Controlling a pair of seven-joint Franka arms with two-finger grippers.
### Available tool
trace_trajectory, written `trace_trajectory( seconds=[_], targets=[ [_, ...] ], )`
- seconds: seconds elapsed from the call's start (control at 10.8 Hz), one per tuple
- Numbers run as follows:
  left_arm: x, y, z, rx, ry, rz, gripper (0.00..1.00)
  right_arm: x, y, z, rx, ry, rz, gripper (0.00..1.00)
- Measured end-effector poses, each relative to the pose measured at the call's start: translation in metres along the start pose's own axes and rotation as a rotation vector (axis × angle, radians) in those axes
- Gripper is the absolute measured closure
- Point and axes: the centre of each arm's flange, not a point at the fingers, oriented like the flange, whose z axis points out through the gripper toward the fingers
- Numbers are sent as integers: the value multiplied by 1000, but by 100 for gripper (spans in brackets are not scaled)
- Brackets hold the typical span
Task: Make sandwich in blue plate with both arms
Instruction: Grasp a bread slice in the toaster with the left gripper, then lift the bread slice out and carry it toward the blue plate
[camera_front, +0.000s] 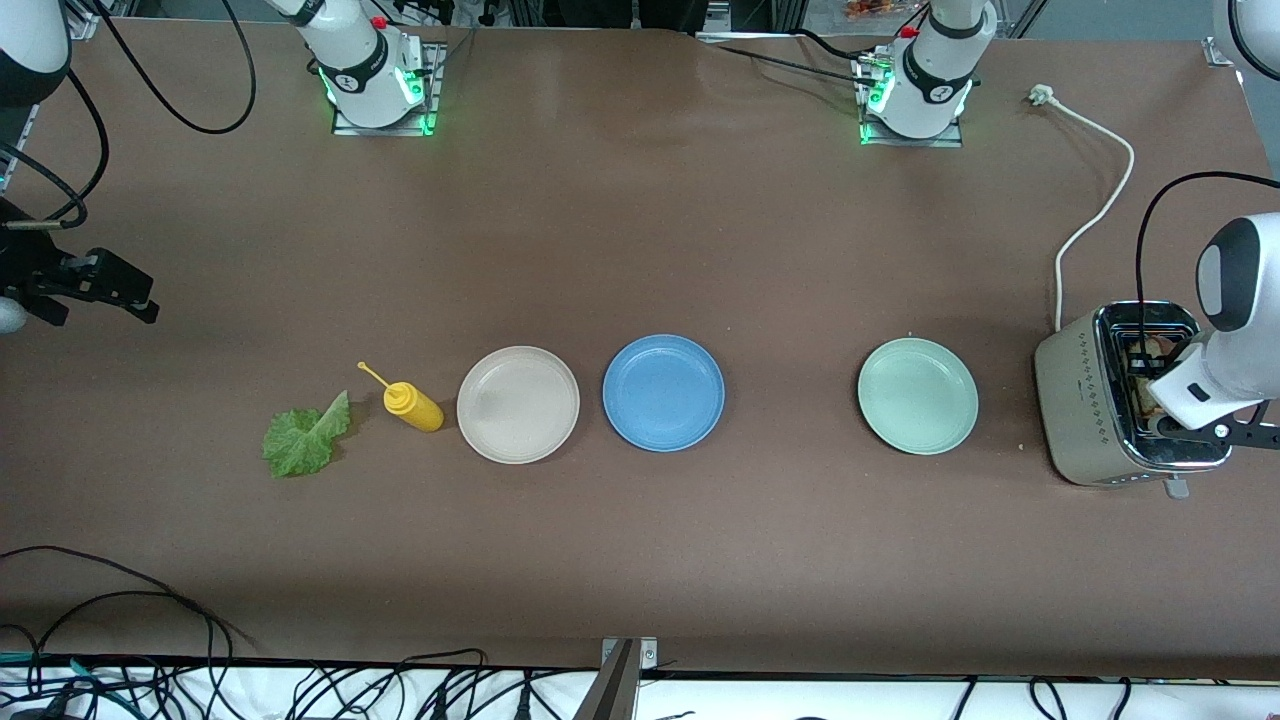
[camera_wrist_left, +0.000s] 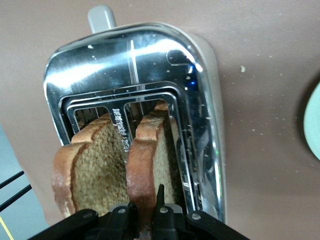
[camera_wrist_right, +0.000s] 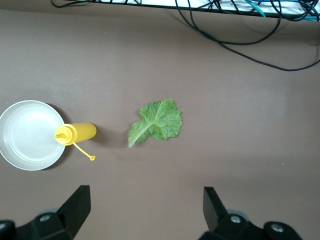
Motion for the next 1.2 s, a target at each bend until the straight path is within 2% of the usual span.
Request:
trace_trajectory(
  seconds=[0.28, 0.74, 1.11, 1.2],
  targets=[
    [-8, 16, -39, 4, 13, 23, 90, 0, 0, 0, 0, 0, 0, 0],
    [-20, 68, -109, 15, -8, 99, 91, 0, 0, 0, 0, 0, -1, 0],
    [-31, 148, -176, 55, -35, 190, 91, 0, -1, 0, 1, 0, -2, 0],
    [-36, 166, -185, 45, -46, 216, 91, 0, -1, 0, 1, 0, -2, 0]
  ],
)
